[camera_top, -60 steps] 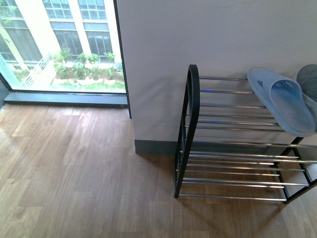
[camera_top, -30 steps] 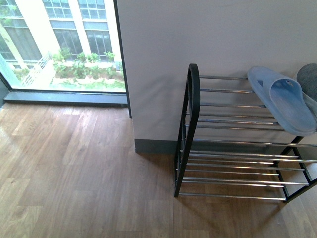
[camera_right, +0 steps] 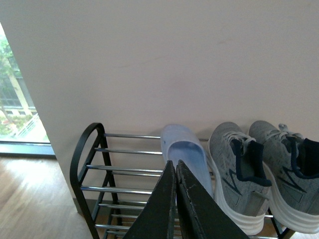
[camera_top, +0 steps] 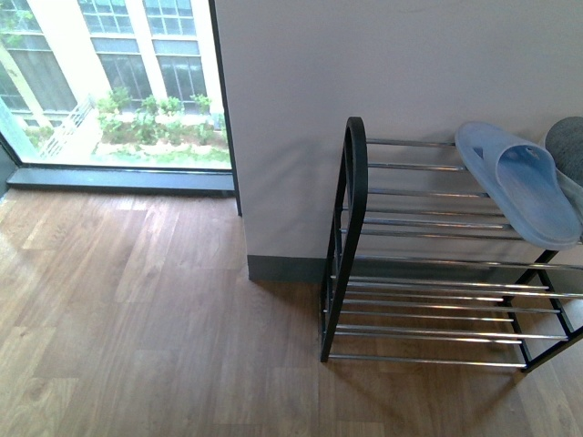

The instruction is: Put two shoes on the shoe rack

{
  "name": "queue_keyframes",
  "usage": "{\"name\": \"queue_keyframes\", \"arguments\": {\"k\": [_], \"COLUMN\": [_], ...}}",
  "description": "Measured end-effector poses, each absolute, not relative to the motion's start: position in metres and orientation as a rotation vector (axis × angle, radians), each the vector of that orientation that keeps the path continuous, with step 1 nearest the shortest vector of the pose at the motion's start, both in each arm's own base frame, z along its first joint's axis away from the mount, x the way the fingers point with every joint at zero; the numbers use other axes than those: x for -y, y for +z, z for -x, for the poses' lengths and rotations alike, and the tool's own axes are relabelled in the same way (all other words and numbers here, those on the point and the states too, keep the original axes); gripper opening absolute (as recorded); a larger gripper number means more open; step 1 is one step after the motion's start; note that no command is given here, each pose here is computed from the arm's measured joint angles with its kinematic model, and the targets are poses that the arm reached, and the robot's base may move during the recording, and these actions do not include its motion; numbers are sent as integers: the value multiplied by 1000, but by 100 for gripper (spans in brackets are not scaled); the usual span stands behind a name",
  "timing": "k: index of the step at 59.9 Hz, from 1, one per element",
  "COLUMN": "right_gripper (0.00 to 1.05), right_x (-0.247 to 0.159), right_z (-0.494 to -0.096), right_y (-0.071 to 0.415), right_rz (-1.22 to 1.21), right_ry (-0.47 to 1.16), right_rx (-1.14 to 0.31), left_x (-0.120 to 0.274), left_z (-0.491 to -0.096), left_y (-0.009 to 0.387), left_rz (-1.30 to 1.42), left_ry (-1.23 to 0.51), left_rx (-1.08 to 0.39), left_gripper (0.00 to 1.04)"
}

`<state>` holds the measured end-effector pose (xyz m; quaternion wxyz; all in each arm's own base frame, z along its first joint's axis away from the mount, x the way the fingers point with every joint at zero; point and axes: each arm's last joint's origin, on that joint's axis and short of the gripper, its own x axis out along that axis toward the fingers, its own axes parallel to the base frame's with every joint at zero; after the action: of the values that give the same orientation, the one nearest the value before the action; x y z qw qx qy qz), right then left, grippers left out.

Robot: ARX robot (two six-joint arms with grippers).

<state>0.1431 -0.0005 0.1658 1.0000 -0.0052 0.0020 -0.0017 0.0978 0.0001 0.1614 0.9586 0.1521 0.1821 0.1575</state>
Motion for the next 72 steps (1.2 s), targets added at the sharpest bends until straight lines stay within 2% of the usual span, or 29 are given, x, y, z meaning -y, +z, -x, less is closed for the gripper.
{"name": "queue_keyframes", "arguments": {"k": [72], "right_gripper": [1], "right_x": [0], "right_z": [-109], "right_y": [173], "right_rz": [11], "right_ry": [-4], "right_rx": [20], "left_x": [0], "left_z": [-98], "left_y": [161], "left_rz": [-308], "left_ry": [319], "left_rx": [-369], "left_gripper": [2]}}
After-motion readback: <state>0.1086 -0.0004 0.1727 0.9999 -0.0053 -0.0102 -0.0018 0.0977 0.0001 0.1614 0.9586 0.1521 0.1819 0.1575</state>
